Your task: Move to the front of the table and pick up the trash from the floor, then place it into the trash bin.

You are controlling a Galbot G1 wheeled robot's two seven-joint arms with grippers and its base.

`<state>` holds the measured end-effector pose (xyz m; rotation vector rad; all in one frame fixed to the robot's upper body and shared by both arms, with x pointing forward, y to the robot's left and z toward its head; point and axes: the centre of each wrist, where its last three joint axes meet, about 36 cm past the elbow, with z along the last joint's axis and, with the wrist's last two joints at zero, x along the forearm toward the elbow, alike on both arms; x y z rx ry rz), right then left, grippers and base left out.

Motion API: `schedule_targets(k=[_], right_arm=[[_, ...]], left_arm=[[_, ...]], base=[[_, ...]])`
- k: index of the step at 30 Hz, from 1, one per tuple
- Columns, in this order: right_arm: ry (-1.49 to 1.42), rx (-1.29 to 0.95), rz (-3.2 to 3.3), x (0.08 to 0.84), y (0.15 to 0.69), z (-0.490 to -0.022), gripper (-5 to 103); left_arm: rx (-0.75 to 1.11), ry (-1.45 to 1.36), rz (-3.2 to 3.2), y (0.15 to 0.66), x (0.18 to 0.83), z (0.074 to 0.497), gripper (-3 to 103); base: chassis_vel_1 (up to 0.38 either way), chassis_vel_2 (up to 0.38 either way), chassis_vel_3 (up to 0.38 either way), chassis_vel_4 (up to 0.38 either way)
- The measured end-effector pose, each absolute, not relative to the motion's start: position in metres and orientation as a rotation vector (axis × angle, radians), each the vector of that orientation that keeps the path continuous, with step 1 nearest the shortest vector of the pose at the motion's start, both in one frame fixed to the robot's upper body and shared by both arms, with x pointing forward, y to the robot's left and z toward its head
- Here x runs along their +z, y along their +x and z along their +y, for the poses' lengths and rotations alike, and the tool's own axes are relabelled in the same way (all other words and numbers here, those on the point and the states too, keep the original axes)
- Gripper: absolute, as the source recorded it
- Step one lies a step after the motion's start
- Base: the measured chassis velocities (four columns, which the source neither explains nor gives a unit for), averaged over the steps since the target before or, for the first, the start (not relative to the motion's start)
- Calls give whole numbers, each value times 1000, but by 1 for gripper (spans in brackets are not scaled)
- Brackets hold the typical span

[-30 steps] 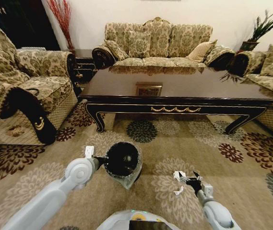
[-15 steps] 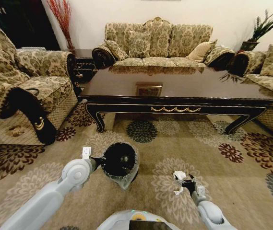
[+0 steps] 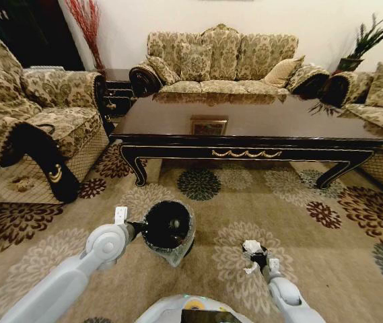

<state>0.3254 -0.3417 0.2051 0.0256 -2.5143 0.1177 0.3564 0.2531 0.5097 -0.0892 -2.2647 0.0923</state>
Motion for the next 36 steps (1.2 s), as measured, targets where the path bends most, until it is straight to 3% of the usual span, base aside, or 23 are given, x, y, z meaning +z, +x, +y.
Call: schedule_targets(k=[5,9,11,13,18,24,27,29,36], right_arm=[[18,114,-2504,200,329,-342,103],[9,111,-2492,195,331,-343,93],[8,114,-2491,195,331,-344,93],[4,115,-2488,193,331,-344,77],[1,118,-2488,193,331,-346,66],[-1,122,-2494,195,332,-346,38],[-1,123,-2495,195,332,-346,33],[-2,123,-2496,196,331,-346,17],[-1,131,-2499,199,327,-349,1]], left_arm=[[93,-91,-2265,357,510,253,0],[92,-88,-2265,358,510,253,0],[92,-87,-2266,359,510,254,0],[92,-90,-2266,360,510,253,0],[92,-101,-2262,358,509,251,0],[89,-112,-2259,356,509,248,0],[88,-112,-2257,356,509,248,0],[88,-111,-2257,356,508,248,0],[89,-111,-2251,355,506,247,0]], base=[[0,0,0,0],[0,0,0,0],[0,0,0,0],[0,0,0,0],[0,0,0,0],[0,0,0,0],[0,0,0,0],[0,0,0,0],[0,0,0,0]])
